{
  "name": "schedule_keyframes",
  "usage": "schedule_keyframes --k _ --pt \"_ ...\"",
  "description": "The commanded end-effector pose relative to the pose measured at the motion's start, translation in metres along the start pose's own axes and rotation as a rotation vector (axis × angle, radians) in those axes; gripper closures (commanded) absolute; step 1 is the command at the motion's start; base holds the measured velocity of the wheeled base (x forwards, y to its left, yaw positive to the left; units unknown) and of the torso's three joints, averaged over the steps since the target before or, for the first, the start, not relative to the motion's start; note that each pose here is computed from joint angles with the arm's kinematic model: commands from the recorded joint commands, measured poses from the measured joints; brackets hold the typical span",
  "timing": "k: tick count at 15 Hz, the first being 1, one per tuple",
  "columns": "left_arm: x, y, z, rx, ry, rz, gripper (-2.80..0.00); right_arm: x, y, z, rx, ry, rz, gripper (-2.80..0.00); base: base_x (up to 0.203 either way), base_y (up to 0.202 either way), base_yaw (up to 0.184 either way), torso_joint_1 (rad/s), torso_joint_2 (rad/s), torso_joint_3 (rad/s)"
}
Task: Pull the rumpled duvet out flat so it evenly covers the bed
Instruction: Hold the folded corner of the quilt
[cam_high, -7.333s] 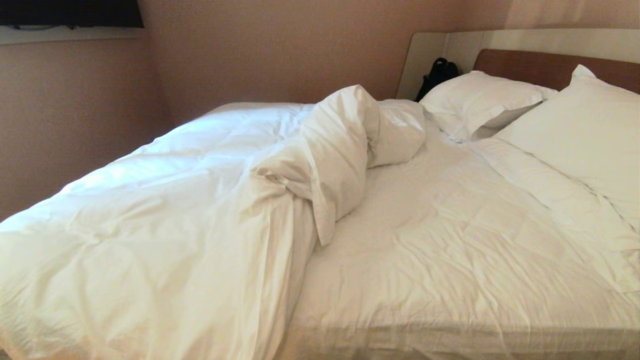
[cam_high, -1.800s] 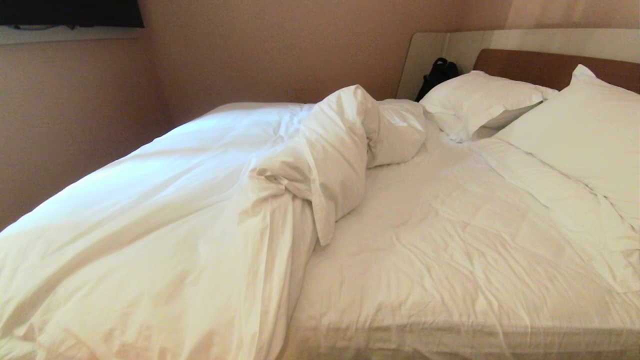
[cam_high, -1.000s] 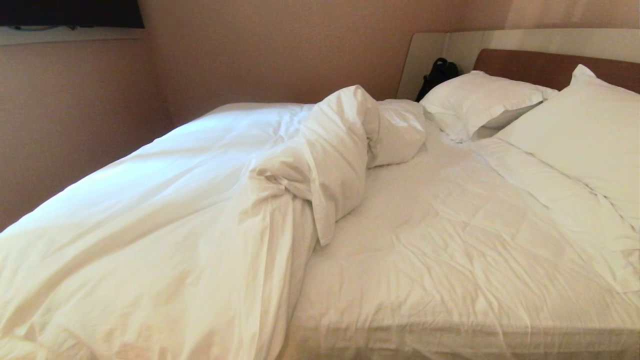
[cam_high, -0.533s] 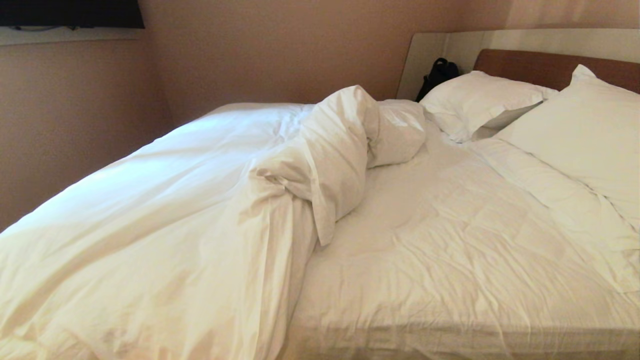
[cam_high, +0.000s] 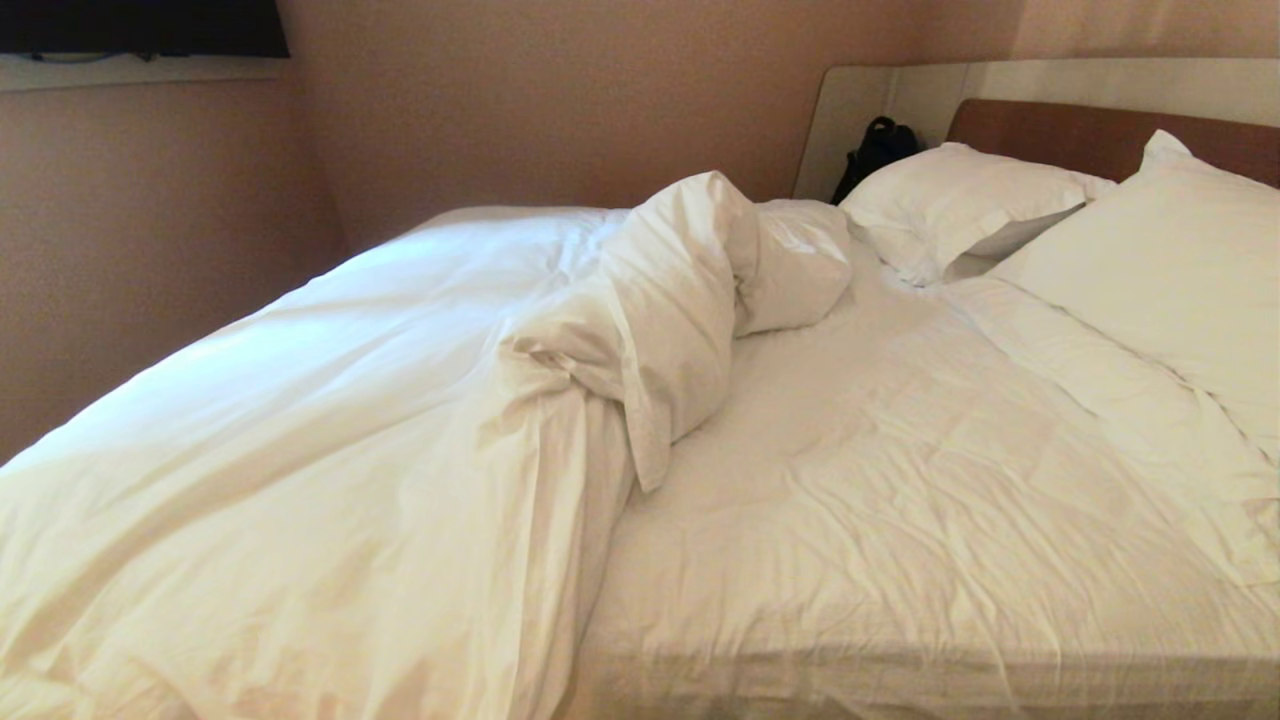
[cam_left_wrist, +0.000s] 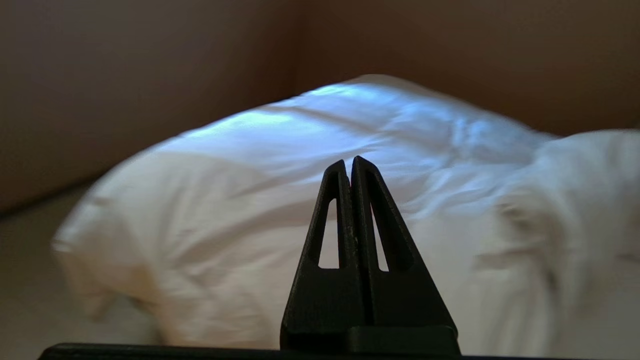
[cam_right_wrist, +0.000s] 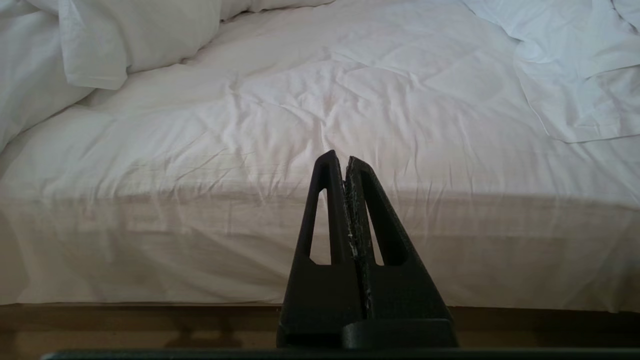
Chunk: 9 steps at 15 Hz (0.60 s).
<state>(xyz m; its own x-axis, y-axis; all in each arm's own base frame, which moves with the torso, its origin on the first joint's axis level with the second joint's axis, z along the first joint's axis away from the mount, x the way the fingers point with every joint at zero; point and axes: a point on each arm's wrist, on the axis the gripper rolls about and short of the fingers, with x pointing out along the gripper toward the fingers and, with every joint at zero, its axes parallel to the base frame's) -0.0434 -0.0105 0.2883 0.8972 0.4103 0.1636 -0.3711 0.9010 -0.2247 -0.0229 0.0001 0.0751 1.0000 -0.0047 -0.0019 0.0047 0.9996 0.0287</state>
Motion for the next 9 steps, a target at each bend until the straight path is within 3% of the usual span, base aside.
schedule_keyframes --k 1,9 --pt "-0.012 0.014 -0.012 0.077 -0.019 0.03 0.0 0.0 0.0 0.0 0.0 0.001 0.0 0.0 0.0 0.0 0.0 0.0 0.0 0.0" --pt "-0.039 0.046 -0.056 0.137 -0.043 -0.114 0.0 0.0 0.0 0.0 0.0 0.001 0.0 0.0 0.0 0.0 0.0 0.0 0.0 0.0"
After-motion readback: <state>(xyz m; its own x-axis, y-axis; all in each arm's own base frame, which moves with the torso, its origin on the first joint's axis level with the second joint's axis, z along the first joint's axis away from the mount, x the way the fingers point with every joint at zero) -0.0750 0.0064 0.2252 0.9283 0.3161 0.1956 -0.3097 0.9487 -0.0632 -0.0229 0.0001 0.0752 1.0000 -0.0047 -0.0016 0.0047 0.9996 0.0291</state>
